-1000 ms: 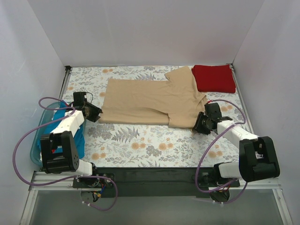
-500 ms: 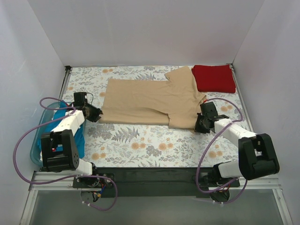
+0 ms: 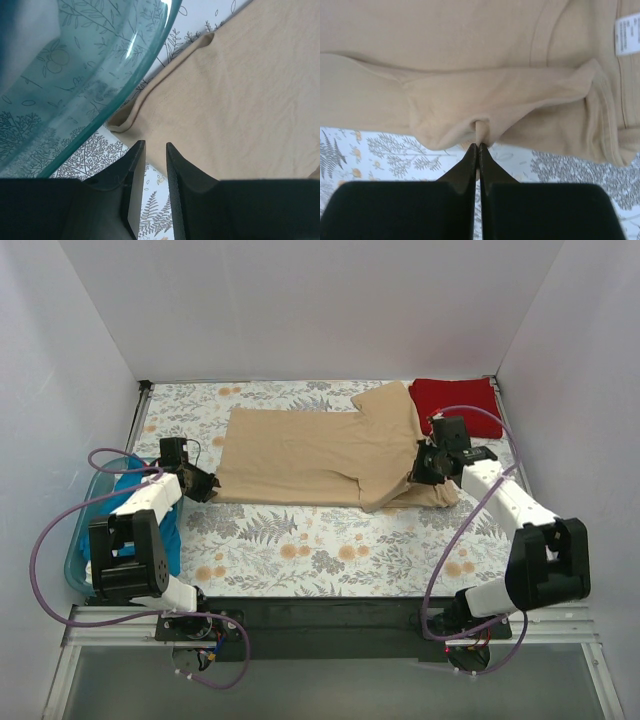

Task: Fold and stack the t-shirts
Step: Fold the tshirt

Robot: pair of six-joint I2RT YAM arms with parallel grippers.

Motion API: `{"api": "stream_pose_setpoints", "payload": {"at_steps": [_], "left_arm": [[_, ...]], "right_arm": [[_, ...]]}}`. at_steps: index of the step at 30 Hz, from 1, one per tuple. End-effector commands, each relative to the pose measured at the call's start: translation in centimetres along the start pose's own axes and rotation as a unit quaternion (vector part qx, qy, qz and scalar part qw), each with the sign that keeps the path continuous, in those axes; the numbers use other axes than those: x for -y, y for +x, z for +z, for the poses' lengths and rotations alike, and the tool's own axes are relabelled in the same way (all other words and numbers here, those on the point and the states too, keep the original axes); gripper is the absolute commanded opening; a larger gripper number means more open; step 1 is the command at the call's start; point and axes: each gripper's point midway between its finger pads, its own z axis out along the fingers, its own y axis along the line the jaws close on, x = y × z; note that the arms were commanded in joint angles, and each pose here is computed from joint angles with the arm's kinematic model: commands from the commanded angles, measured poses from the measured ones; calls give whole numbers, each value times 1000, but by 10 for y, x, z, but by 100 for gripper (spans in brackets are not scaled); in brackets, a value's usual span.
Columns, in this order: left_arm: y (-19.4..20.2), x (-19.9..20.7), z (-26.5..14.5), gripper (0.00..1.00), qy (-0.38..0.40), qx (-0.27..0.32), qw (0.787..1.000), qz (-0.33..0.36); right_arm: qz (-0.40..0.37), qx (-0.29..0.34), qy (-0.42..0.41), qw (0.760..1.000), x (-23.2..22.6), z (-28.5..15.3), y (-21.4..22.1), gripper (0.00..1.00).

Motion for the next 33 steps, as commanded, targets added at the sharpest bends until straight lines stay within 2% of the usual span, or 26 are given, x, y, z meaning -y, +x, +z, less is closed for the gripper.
{"api": "stream_pose_setpoints", "payload": {"at_steps": [1,2,9,20,33], "left_arm": [[0,2,-1,22,5,1,1000,8],[0,2,0,22,4,1,1000,9],[1,1,2,22,3,-1,1000,11],[-1,2,2,22,2,0,1000,11],[2,-5,6,21,-10,-3,1000,10]], "right_arm": [[2,-5,-37,999,-13,14,-29,1],[3,9,-47,999,-18,16,-44,1],[46,10,-63,997,-7,57,-80,1],[68,61,-102,991,-7,78,-130,1],[124,76,-118,982,-3,98,-144,1]]}}
